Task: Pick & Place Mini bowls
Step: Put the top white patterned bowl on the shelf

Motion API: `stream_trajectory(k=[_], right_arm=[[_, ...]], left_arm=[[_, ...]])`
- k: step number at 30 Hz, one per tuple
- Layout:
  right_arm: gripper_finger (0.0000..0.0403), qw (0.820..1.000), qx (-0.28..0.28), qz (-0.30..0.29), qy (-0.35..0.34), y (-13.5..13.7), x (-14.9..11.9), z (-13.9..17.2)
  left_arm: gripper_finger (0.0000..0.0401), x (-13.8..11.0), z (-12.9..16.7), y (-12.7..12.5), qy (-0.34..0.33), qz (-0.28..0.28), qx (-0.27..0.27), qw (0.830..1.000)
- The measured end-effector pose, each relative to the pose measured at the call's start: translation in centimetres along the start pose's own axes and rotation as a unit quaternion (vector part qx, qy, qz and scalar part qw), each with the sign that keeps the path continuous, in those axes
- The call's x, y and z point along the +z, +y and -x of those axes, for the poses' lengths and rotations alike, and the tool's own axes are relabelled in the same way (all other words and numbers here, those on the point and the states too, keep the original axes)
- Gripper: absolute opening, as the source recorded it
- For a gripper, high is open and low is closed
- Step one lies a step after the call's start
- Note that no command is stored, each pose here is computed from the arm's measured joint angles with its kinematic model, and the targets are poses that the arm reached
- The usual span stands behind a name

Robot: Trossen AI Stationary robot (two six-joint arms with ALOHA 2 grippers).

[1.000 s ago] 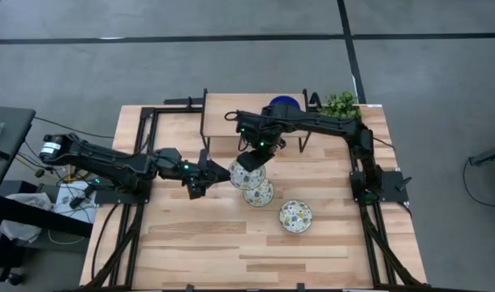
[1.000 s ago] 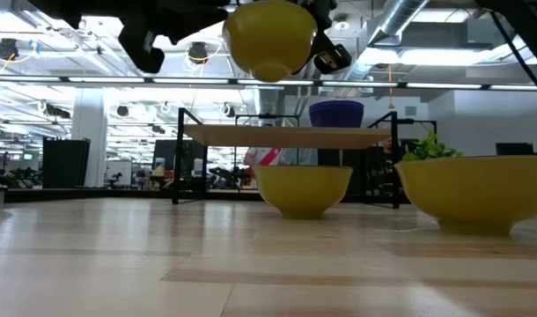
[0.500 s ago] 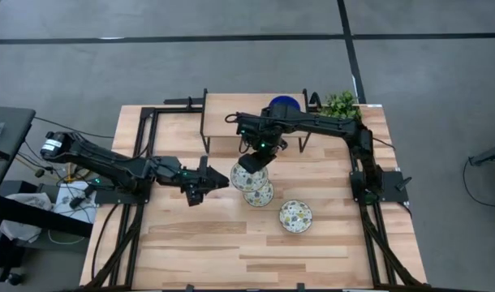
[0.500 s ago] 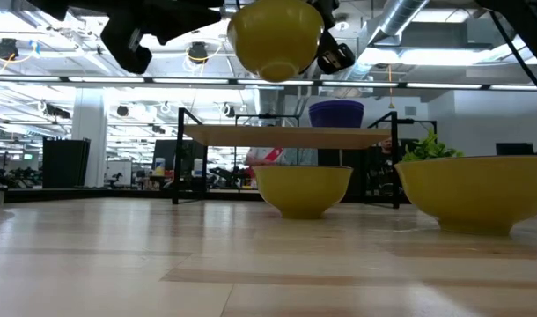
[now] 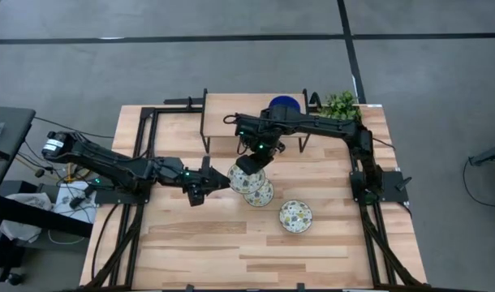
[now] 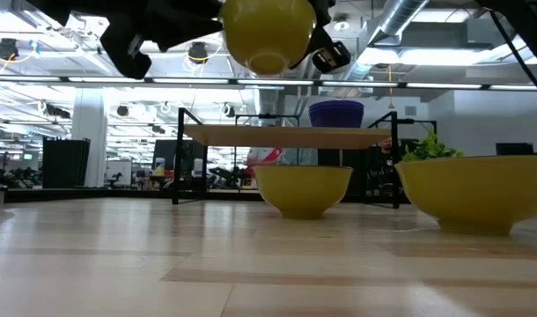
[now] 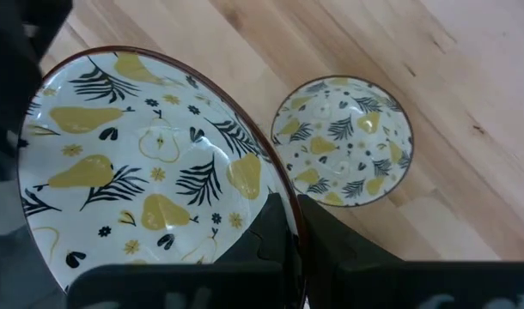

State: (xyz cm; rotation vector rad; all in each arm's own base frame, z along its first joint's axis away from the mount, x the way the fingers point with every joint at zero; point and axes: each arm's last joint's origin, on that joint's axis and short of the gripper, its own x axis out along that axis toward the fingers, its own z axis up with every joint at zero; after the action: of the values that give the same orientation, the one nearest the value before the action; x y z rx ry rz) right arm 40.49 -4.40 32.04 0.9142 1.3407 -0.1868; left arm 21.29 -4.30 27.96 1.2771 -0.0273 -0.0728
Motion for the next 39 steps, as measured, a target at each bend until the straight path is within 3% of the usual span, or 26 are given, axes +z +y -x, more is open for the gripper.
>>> stream_trajectory(k=[15, 31, 39], right_arm=[[0.0003, 1.0, -0.007, 0.007, 0.019, 1.0, -0.2, -2.1], [0.0003, 0.999, -0.047, -0.003, -0.005, 1.9, -1.1, -2.7], [0.0003, 0.998, -0.061, -0.014, -0.013, 2.2, -1.4, -3.0]], left_arm=[[0.0112, -0.1, -0.7, -1.1, -0.008, 0.04, -0.036, 0.999], [0.0112, -1.0, -1.7, -1.8, -0.031, 0.095, -0.068, 0.993], [0.008, -1.7, -2.3, -2.2, -0.057, 0.108, -0.095, 0.988]])
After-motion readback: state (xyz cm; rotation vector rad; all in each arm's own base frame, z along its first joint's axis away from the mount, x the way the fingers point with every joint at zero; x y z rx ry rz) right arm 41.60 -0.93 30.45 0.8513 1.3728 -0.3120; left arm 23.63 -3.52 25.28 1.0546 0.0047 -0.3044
